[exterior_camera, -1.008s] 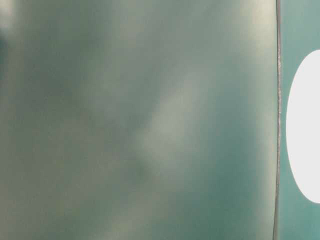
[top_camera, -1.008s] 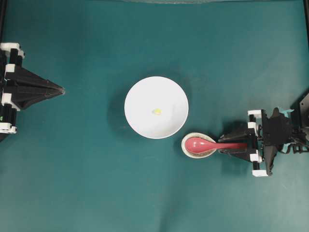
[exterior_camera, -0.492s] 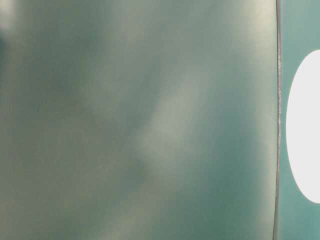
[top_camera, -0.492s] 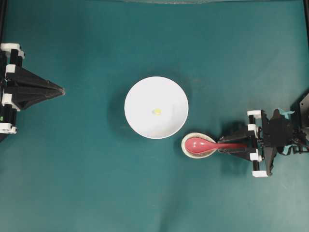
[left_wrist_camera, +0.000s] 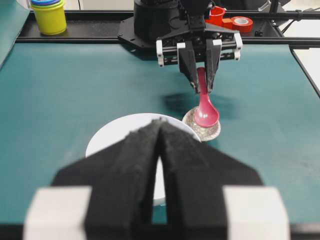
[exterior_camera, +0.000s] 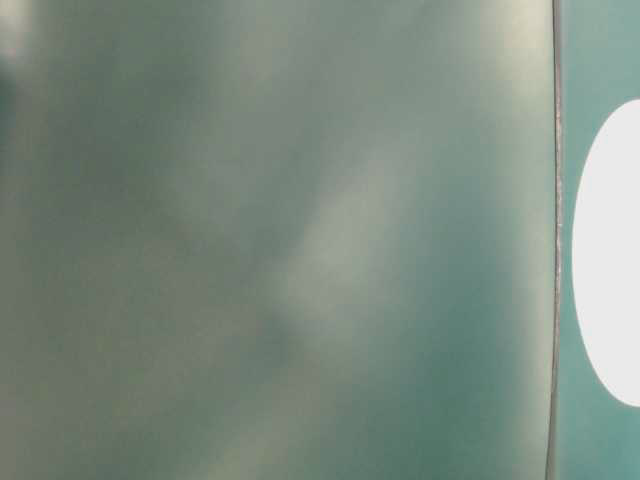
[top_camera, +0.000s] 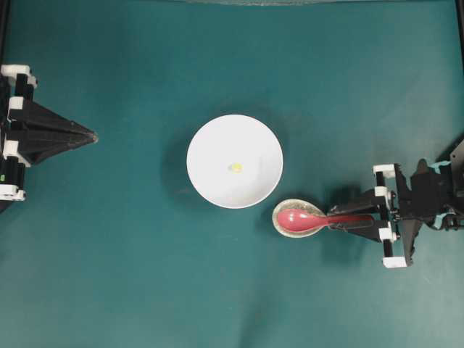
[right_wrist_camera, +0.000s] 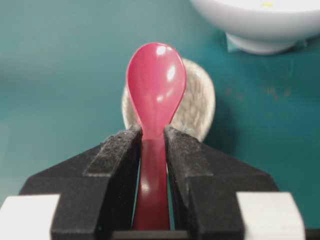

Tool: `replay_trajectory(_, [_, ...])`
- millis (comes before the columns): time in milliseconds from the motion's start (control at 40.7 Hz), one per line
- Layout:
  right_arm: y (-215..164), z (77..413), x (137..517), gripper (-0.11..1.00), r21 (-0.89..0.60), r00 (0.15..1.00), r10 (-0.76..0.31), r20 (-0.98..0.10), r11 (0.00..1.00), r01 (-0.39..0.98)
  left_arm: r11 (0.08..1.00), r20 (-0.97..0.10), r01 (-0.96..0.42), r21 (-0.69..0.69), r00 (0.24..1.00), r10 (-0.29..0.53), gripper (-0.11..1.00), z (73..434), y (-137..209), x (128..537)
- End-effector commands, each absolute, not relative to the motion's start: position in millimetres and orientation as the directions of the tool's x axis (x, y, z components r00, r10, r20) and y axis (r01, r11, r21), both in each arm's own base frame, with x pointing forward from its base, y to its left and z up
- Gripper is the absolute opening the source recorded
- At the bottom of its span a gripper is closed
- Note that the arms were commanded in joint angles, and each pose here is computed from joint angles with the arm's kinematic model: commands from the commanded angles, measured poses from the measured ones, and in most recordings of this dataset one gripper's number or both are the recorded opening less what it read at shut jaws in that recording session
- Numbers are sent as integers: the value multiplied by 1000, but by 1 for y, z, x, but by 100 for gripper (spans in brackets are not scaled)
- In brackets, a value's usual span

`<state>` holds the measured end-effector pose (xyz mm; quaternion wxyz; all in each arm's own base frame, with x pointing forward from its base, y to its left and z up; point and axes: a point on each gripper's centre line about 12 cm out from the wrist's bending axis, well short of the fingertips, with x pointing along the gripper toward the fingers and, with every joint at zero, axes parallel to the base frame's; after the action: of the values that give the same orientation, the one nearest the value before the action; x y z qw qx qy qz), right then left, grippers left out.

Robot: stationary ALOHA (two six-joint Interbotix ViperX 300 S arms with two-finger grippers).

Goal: Scoop the yellow hexagonal prism block from the bowl with a spoon using the right arm.
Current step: 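Lift the red spoon and carry it over the white bowl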

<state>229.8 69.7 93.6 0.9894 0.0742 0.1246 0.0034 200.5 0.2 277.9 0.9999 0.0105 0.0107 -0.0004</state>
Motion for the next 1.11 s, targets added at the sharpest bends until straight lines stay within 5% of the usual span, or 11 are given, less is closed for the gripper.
replay_trajectory(0, [70,108,232,23,171,977,27,-211,985,10,1000,-2,0,24,1000,0,0,286,0,202])
replay_trajectory(295, [59,141,244,23,171,975,5,-222,985,34,1000,-11,0,29,1000,1,0,287,0,201])
replay_trajectory(1082, [-15,237,318,23,198,807,43,-590,976,93,999,-25,-3,35,1000,3,0,286,1,202])
